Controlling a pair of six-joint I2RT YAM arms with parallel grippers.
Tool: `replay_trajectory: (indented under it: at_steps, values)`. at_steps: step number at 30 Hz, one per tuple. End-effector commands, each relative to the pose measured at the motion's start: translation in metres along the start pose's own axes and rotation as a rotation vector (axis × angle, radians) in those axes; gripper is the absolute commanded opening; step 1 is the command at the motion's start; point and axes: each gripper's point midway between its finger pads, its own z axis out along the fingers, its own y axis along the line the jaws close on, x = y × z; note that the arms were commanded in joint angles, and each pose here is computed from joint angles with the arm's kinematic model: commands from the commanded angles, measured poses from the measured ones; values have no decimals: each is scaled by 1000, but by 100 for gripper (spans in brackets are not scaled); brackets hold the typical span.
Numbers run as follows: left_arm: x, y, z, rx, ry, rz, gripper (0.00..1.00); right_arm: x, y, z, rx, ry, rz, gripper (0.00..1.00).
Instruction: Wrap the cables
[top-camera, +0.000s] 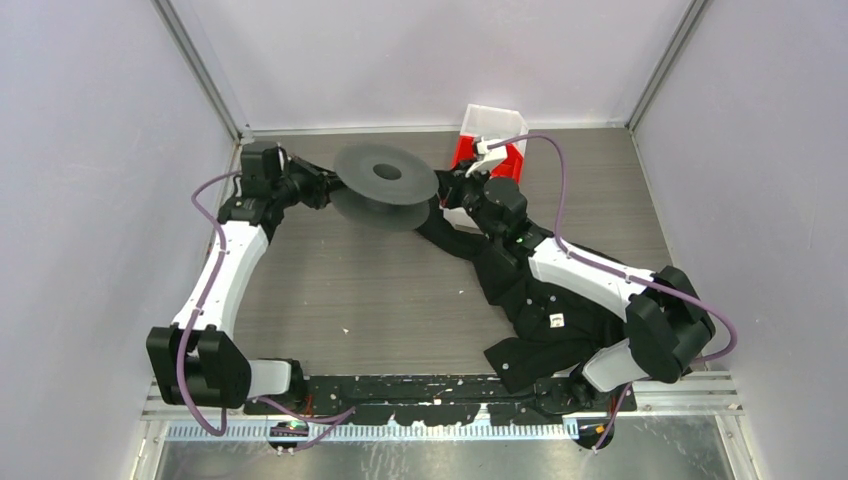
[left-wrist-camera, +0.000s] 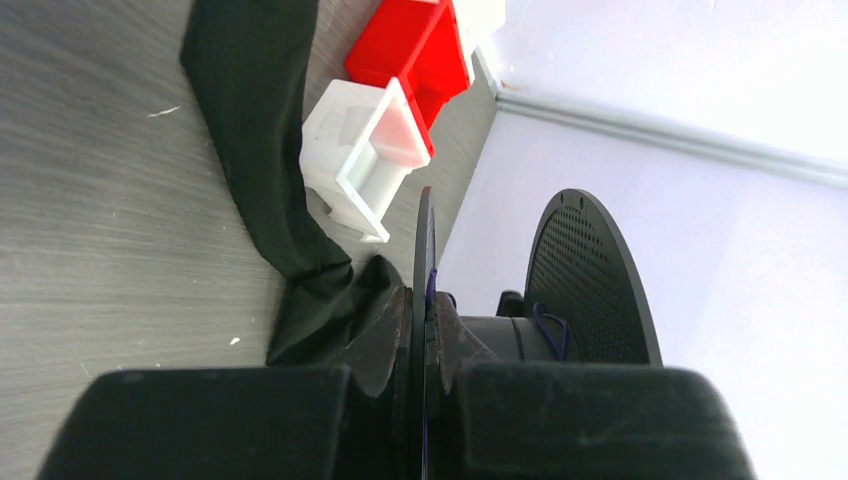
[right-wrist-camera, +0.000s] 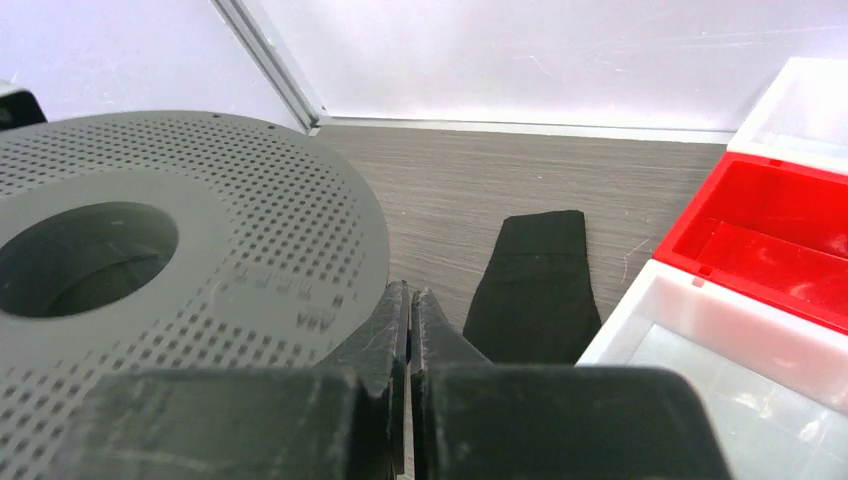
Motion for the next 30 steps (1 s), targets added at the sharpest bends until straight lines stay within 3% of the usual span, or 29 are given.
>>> replay_trajectory:
  at_steps: [1,8,14,30]
  values:
    - [-21,-26,-6,100,-137,-174,0,-36,68,-12,-222,-130,55,0]
    - [-23,-13,-3,91,-146,-265,1,-41,65,-14,-202,-157,93,1]
    - [-22,-6,-5,55,-150,-265,0,-41,72,-17,-241,-144,7,1]
    - [-21,19,-11,-128,-163,-250,1,-23,116,-39,-432,-40,-518,1]
